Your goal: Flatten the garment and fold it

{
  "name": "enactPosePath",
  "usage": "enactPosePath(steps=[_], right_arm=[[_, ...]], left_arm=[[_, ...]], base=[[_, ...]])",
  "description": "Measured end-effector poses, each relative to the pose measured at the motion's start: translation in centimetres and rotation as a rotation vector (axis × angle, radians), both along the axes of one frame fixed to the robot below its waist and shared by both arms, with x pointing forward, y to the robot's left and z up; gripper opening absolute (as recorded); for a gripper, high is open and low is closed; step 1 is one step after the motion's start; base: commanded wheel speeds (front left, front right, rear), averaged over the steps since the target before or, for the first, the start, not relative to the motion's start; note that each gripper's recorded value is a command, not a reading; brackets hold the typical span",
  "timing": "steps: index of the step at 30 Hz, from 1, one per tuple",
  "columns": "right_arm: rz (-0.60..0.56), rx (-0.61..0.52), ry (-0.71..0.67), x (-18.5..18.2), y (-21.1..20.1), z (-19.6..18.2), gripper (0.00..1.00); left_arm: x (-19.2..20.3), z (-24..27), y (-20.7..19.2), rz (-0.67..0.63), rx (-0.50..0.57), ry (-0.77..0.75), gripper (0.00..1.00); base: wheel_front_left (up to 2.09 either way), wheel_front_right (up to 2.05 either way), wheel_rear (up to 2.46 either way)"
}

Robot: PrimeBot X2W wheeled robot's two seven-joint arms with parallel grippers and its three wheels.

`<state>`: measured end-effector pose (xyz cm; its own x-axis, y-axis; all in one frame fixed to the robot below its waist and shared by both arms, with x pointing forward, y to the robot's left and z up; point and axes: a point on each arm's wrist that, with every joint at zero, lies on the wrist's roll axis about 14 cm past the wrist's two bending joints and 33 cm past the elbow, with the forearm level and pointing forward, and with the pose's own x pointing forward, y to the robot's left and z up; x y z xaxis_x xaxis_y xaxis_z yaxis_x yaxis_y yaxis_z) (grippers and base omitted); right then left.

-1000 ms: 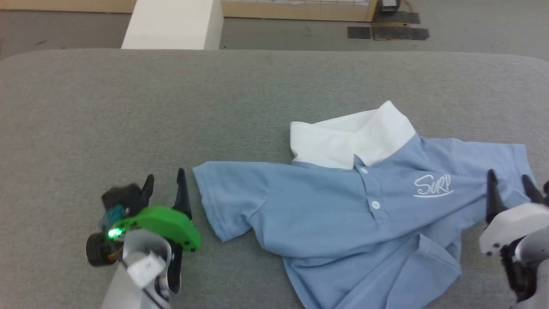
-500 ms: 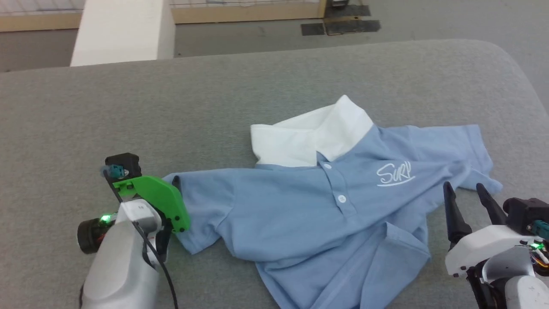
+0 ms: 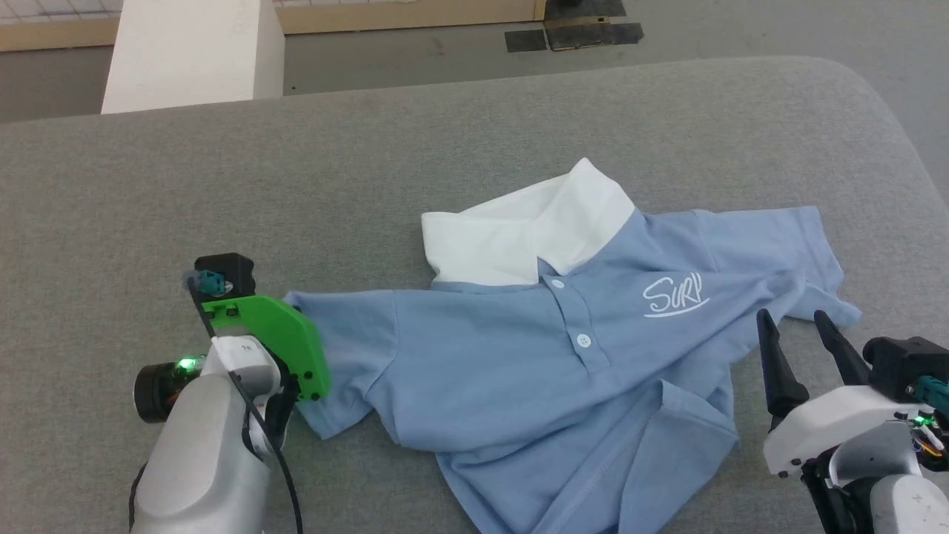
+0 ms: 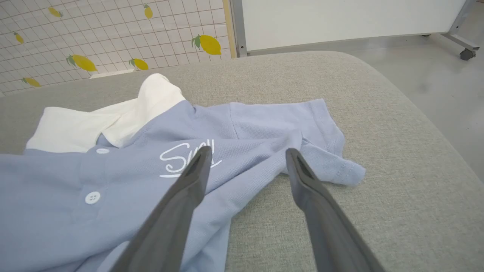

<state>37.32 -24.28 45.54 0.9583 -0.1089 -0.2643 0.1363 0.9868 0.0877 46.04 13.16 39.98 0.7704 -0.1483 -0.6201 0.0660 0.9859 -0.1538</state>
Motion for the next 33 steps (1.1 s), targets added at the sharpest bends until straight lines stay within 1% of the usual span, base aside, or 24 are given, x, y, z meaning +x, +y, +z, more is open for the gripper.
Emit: enactPosePath(steps=[3, 6, 9, 12, 17, 20, 21, 22, 26, 32, 33], right_arm=[[0.018, -0.016, -0.005, 0.5, 0.4, 0.2, 1.0], [0.031, -0.047, -0.035, 2.0, 0.5, 1.2, 1.0], [0.016, -0.089, -0.062, 4.1, -0.8, 2.7, 1.0], [-0.015, -0.115, -0.024, 6.1, -2.7, 2.8, 1.0], [-0.079, -0.046, 0.123, 9.0, -4.9, 0.6, 1.0], [-0.114, 0.018, 0.275, 9.6, -5.7, -2.2, 1.0], [-0.138, 0.053, 0.35, 9.8, -6.0, -3.6, 1.0], [-0.147, 0.062, 0.386, 10.0, -6.2, -4.2, 1.0], [-0.176, 0.105, 0.472, 11.1, -6.5, -5.7, 1.0], [-0.173, 0.162, 0.62, 11.6, -5.4, -8.1, 1.0], [-0.171, 0.166, 0.649, 11.5, -5.3, -8.4, 0.89]], left_arm=[[0.7, 1.3, 0.9, 0.035, -0.004, -0.101, 0.0], [1.0, 2.1, 2.0, 0.075, -0.007, -0.166, 0.0], [0.7, 2.1, 3.2, 0.111, -0.007, -0.179, 0.0], [0.0, 1.7, 4.3, 0.142, -0.005, -0.166, 0.0], [-0.8, 1.3, 5.7, 0.17, 0.0, -0.149, 0.0], [-0.9, 1.2, 6.1, 0.176, 0.003, -0.143, 0.0], [-1.0, 0.9, 6.3, 0.177, 0.006, -0.133, 0.0], [-1.1, 0.7, 6.4, 0.178, 0.006, -0.126, 0.0], [-1.2, 0.2, 6.7, 0.186, 0.006, -0.111, 0.0], [-1.2, -0.6, 7.0, 0.19, 0.008, -0.094, 0.0], [-1.1, -0.7, 7.0, 0.192, 0.005, -0.093, 0.0]], base=[[0.0, 0.0, 0.0], [0.0, 0.0, 0.0], [0.0, 0.0, 0.0], [0.0, 0.0, 0.0], [0.0, 0.0, 0.0], [0.0, 0.0, 0.0], [0.0, 0.0, 0.0], [0.0, 0.0, 0.0], [0.0, 0.0, 0.0], [0.0, 0.0, 0.0], [0.0, 0.0, 0.0]])
